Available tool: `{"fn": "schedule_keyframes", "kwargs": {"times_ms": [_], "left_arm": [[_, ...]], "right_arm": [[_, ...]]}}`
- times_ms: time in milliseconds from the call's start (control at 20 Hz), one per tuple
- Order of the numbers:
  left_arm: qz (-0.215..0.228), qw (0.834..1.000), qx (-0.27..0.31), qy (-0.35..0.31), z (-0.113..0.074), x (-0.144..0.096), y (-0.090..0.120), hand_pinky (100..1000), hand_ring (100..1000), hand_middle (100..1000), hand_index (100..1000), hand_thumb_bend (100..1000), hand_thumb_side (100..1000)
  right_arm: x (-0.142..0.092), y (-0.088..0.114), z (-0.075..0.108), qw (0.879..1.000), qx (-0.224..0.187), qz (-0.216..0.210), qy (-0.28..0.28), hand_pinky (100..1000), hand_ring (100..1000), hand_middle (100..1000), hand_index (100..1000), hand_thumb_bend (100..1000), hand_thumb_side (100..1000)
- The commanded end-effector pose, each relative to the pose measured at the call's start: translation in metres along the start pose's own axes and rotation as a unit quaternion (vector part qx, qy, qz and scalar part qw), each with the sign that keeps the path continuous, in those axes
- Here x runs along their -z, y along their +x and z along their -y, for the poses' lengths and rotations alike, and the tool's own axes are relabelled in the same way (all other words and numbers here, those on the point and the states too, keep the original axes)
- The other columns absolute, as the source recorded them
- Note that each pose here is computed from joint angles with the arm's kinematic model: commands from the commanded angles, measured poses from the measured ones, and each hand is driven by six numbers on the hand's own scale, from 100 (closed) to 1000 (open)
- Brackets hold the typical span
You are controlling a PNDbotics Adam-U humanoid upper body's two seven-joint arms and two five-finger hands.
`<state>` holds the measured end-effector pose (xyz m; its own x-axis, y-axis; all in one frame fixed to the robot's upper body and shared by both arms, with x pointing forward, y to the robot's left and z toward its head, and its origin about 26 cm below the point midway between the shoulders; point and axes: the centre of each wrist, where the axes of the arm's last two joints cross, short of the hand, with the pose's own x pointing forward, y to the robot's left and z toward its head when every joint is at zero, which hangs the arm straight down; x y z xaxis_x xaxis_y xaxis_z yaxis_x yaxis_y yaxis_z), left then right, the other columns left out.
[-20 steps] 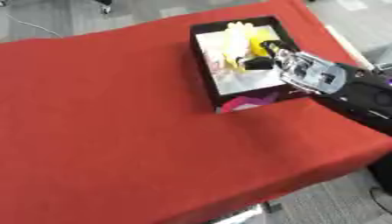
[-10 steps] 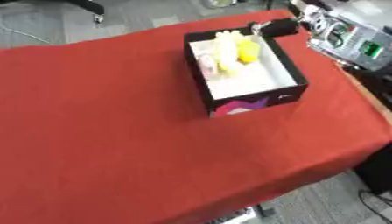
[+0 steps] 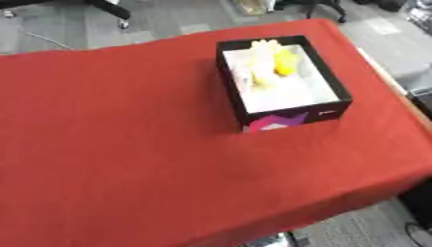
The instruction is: Pick up the objects with one hand, pass them to the other hand, and then place them into the box on the other side of the table.
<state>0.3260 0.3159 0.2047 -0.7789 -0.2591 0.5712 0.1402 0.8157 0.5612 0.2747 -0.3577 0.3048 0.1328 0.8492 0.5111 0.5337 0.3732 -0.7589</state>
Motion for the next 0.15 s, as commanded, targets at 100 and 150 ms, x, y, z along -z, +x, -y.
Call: {"fn": "schedule_keyframes", "kwargs": {"times_ms": [100,150], "left_arm": [[0.010,0.999,-0.008,0.043,0.0042,0.0023,0.0123,775,706,757,848,100,553],[0.010,0.998,-0.016,0.053,0.0067,0.0013,0.0131,772,706,757,848,100,555]], "right_arm": [[-0.0010,0.0005,0.0029,0.995,0.016,0.000,-0.098,708,887,878,973,100,183],[-0.0023,-0.0005,-0.0017,0.994,0.024,0.004,-0.106,701,894,875,969,100,186]]}}
